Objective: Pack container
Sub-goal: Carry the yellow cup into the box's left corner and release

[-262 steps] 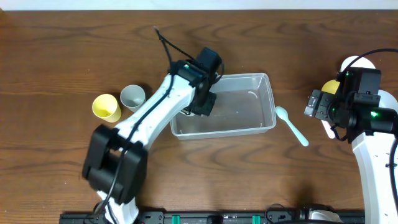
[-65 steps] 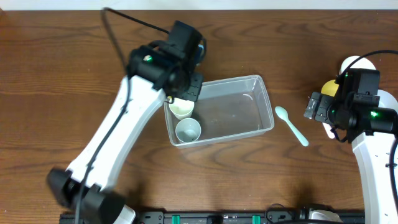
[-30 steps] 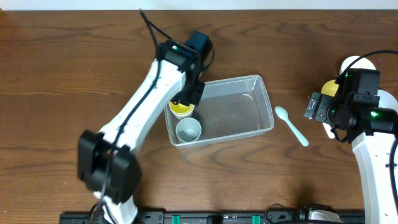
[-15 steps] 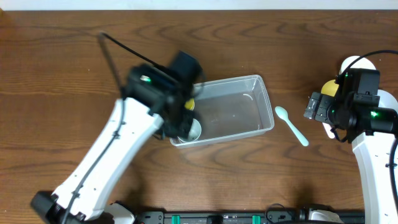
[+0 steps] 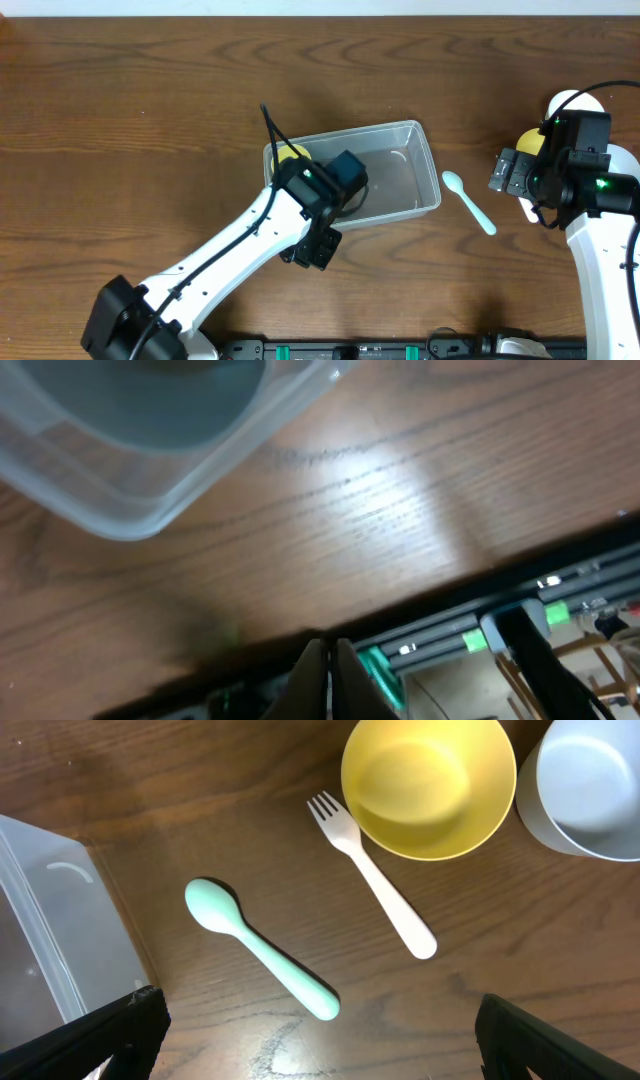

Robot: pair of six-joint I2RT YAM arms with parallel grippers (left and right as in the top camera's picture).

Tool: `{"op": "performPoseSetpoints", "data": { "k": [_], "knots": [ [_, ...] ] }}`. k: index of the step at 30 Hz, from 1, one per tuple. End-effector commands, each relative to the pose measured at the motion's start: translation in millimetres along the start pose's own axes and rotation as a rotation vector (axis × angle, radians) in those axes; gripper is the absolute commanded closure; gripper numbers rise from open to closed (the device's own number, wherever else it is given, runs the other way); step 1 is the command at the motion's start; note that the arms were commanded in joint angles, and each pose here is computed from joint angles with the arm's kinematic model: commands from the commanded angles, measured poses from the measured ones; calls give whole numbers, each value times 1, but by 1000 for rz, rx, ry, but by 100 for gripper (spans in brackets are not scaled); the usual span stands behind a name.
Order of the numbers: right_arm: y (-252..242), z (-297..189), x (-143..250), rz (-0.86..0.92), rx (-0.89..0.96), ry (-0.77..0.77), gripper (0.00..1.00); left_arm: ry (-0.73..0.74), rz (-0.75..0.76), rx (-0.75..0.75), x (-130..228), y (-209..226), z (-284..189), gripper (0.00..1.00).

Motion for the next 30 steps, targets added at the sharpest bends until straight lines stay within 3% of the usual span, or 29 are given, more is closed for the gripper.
{"op": "performPoseSetpoints", "data": {
  "k": [1,5,17,30],
  "knots": [
    [-3,-3,-3,14,4,-10,1,7,32,-2,1,1,16,94],
    [-3,-3,-2,14,4,-10,1,-22,62,-22,-4,5,32,94],
    [-3,-3,-3,14,4,-10,1,-114,-6,-269,-22,50,31,94],
    [-3,-3,-3,14,4,-11,1,-179,-122,-270,-30,83,27,93]
  ]
}}
Point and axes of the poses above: each gripper's point midway between its finger pads, its own z axis out along the fingers, its own y axis along the line the jaws close on, x = y × z, the point moved 5 cm from there along -z, back along the fingers, and after that the axes turned 14 degrees about z, right-handed, at the moved point
